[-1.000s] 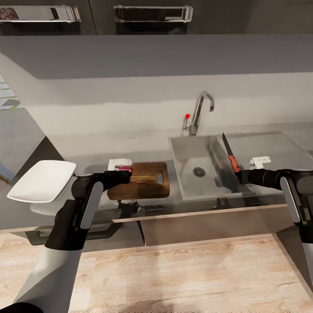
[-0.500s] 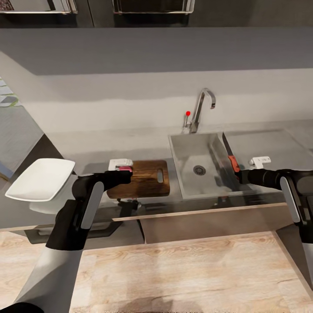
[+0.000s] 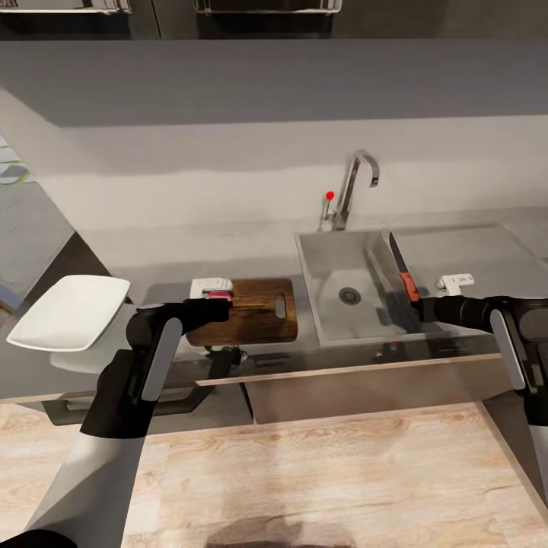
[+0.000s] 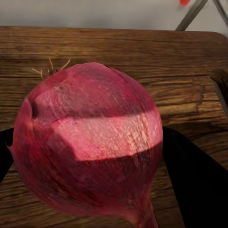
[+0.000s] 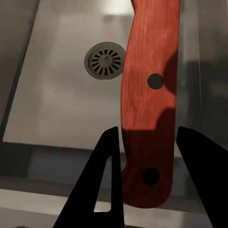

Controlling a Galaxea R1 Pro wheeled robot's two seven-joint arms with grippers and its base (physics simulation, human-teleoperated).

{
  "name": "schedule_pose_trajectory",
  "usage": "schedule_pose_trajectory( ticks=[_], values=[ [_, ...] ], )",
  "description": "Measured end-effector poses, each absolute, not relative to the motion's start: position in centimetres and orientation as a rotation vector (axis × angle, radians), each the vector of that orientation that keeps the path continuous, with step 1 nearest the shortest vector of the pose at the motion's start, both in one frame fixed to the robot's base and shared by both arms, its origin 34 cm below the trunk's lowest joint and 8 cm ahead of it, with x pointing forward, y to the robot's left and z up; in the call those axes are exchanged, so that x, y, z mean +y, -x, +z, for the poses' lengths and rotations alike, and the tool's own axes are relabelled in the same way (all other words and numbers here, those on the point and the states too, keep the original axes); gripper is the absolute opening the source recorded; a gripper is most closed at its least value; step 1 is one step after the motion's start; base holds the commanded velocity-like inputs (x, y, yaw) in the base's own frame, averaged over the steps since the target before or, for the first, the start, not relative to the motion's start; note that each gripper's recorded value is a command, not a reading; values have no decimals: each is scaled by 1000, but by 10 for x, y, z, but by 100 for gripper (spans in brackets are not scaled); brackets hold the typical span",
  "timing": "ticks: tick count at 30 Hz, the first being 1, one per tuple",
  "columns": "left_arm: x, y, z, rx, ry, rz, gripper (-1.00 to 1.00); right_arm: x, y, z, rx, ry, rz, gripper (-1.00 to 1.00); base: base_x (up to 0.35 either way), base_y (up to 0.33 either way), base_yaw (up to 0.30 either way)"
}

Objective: In the kitchen, take the Vidalia onion out of the sink, dice it on the chopping board with the paring knife, put the diced onion into the bowl on the countertop, then place both the paring knife and the chopping board into the sink.

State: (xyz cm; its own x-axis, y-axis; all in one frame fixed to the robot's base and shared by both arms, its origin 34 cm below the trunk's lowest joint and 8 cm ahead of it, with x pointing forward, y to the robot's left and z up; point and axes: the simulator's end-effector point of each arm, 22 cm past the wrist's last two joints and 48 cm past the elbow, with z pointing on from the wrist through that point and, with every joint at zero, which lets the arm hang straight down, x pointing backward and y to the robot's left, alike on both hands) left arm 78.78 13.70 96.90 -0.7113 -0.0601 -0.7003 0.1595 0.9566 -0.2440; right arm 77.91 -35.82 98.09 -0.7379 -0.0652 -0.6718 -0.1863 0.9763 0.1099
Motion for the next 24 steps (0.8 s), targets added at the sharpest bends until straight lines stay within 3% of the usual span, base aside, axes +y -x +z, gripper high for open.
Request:
schedule_pose_trajectory(
  ticks=[24],
  values=[
    [136,-786,956,2357,-66,-373,-100,-358,-779,971,2412,174,222,-100,0,0,0]
  ],
)
